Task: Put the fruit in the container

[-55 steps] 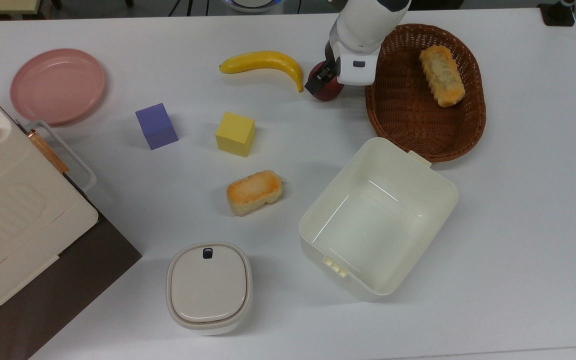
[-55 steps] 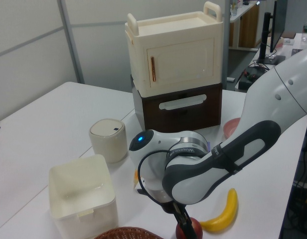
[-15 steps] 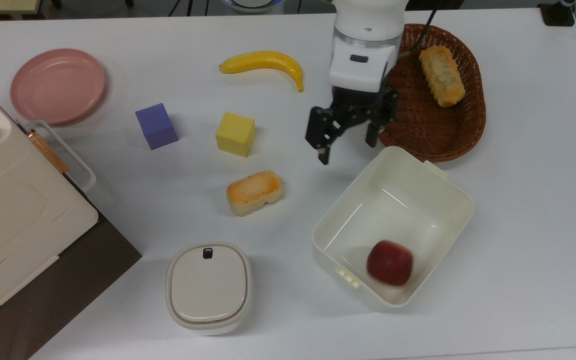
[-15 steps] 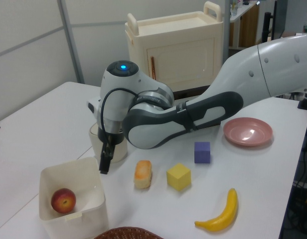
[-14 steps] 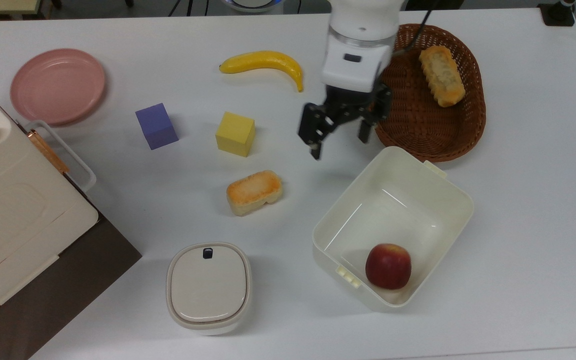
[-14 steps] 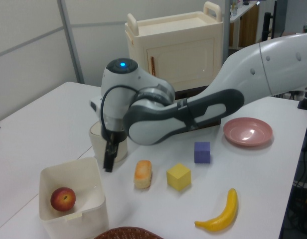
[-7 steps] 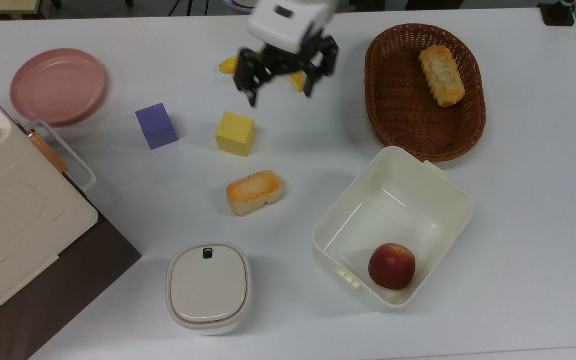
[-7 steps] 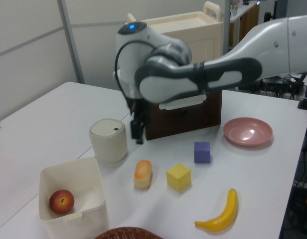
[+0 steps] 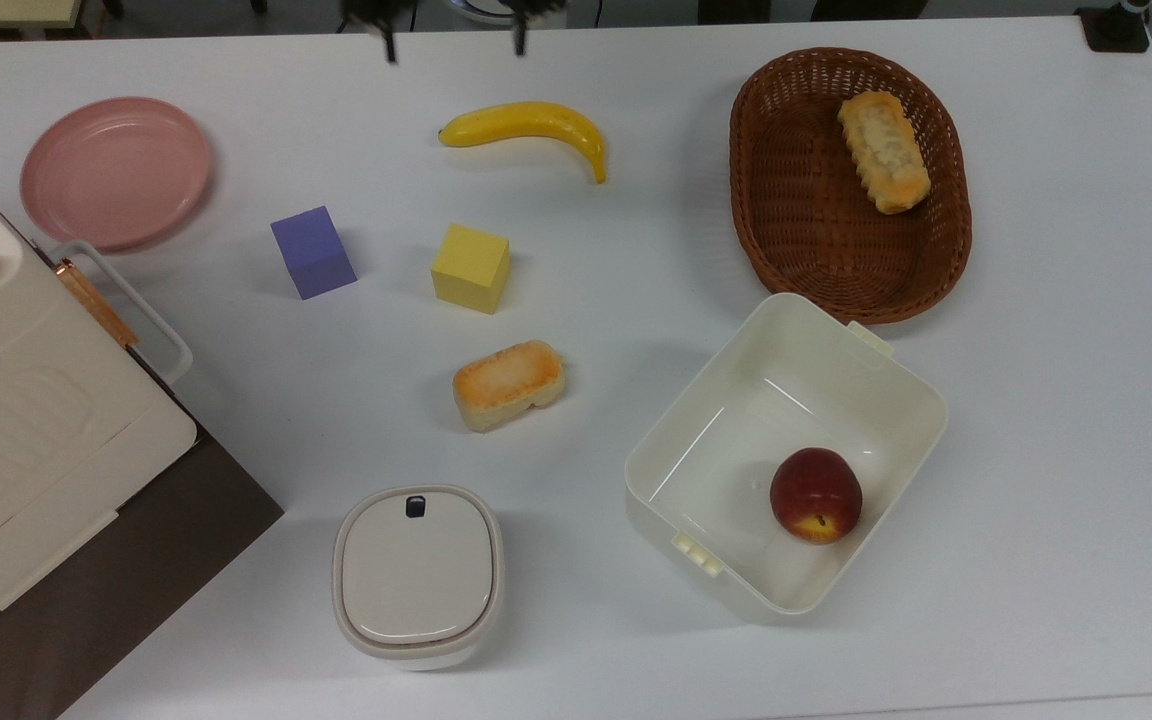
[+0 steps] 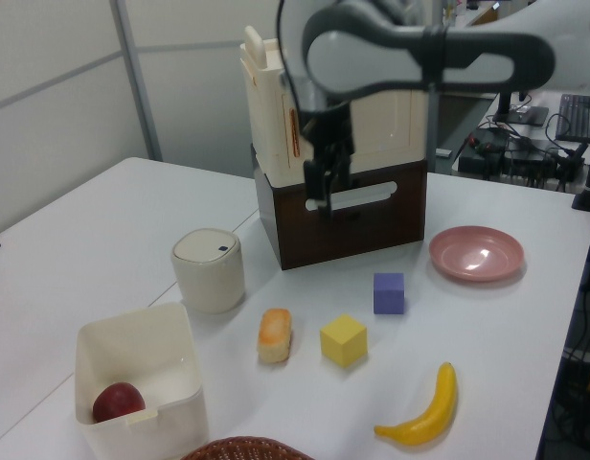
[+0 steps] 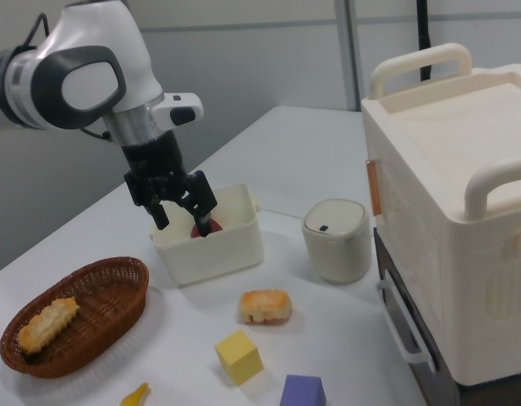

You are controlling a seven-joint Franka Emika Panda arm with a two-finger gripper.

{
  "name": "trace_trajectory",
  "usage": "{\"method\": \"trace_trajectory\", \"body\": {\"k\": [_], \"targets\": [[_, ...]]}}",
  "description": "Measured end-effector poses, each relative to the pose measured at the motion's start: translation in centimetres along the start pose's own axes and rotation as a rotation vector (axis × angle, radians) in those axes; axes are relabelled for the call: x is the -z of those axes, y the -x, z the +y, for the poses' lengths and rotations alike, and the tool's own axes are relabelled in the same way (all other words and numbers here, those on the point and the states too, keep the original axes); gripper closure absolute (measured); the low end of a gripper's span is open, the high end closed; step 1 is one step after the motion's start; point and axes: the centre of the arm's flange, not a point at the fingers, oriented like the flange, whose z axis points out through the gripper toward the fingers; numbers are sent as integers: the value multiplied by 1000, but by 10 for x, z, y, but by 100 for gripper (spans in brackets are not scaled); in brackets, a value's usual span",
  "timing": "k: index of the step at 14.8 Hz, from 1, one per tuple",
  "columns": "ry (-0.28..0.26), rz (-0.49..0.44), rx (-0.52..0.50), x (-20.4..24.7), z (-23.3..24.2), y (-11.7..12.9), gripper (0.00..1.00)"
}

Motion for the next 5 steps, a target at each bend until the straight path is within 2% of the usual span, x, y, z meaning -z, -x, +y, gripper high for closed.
{"method": "trace_trajectory", "body": {"k": [1,2,5], "targets": [[-11,3,-74,5,15,10,0],[-12,-3,-106,5,23,15,0],[-15,-28,-159,0,44,22,0]]}}
